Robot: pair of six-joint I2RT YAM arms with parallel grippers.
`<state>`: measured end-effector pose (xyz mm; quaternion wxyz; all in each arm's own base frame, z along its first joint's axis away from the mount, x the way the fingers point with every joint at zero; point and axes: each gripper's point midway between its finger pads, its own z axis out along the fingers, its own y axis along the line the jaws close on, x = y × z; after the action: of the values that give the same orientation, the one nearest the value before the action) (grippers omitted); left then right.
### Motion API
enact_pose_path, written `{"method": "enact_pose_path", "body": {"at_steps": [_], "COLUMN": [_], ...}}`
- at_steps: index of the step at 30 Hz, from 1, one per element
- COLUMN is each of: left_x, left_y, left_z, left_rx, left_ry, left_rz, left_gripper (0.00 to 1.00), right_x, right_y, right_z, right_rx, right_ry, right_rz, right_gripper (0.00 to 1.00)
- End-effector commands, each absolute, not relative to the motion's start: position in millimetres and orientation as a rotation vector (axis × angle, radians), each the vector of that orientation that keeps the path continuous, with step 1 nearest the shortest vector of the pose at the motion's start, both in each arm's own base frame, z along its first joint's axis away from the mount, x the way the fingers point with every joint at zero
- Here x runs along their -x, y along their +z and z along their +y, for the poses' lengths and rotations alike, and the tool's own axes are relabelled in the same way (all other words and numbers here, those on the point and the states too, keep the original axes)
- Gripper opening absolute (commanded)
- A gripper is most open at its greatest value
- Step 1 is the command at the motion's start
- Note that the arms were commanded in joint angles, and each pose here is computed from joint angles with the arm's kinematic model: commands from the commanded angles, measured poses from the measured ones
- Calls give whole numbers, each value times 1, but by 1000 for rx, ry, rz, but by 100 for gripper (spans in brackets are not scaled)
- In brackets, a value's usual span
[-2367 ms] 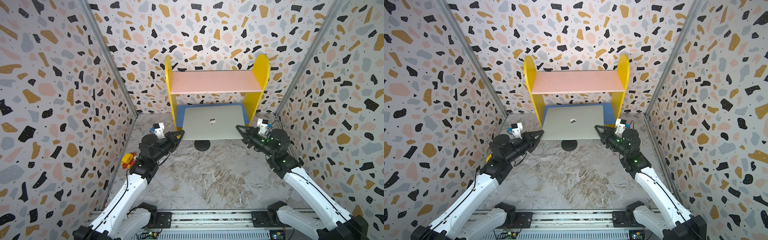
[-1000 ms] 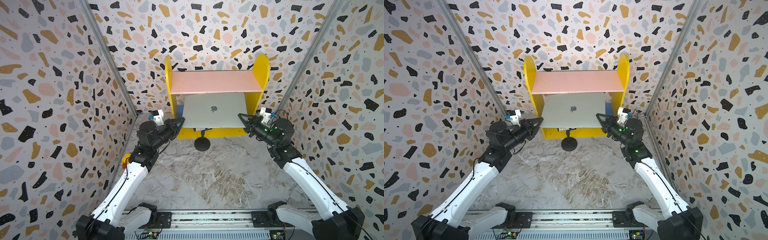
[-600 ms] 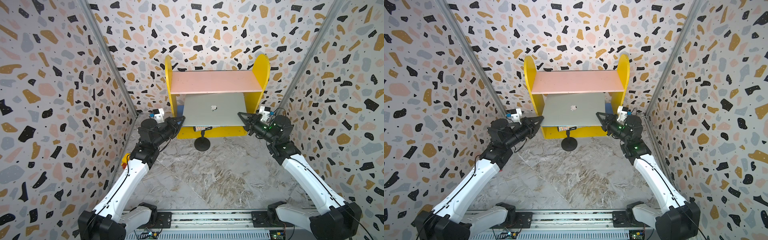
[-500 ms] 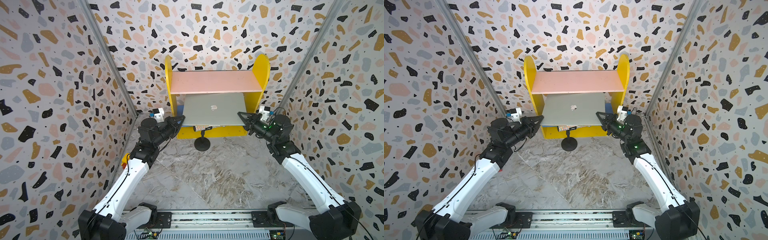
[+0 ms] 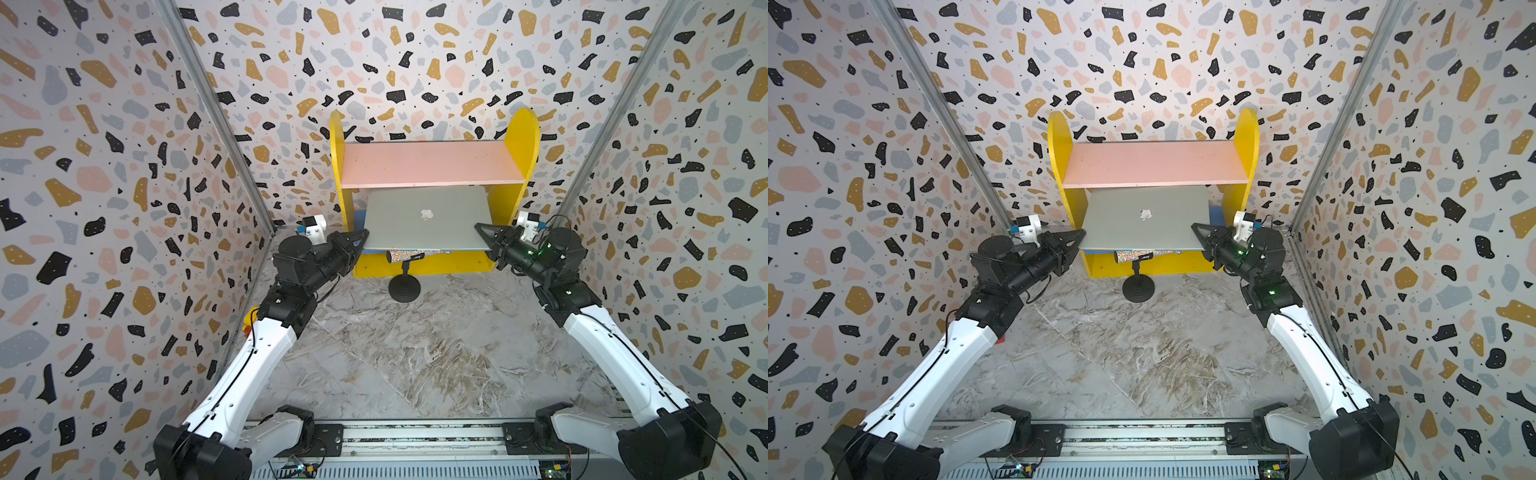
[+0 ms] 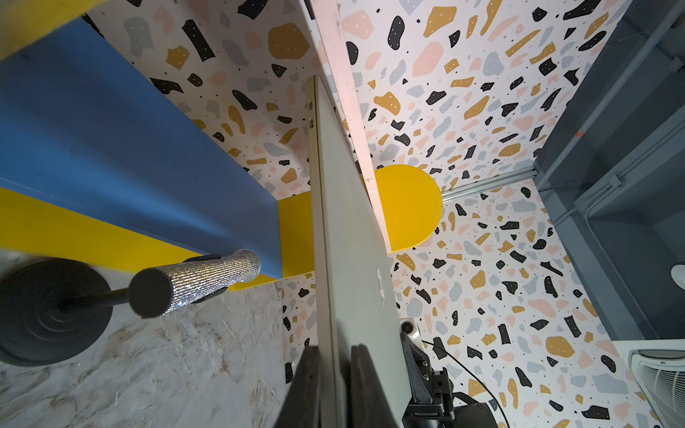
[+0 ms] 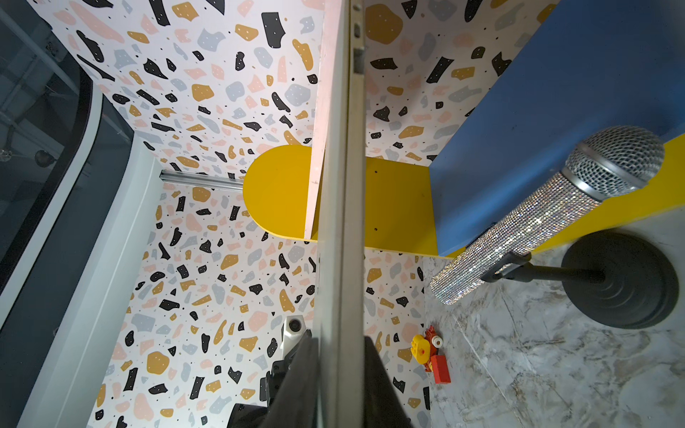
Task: Close the laptop lid and set it aside
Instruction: Place the laptop on the shelf.
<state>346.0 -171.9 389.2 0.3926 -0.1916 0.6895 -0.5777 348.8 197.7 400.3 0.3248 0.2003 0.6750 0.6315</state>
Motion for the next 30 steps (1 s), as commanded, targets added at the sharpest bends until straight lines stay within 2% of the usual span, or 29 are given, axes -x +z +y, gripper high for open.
{"method": "enact_pose_path", "body": {"at_steps": [1,30], "left_x": [-286,-271], "left_y": [492,506], "left_z": [-195,-192], "left_rx": [60,60], "left_ry": [-1633,-1655], "left_rz": [1486,1450], "left_gripper": [0,0], "right_x": [-305,-289], "right_y": [469,487], "right_z": [214,209], "right_rx": [-167,-141], "right_ry": [1735,1743], "right_rz": [1620,1590], "right_gripper": [0,0]}}
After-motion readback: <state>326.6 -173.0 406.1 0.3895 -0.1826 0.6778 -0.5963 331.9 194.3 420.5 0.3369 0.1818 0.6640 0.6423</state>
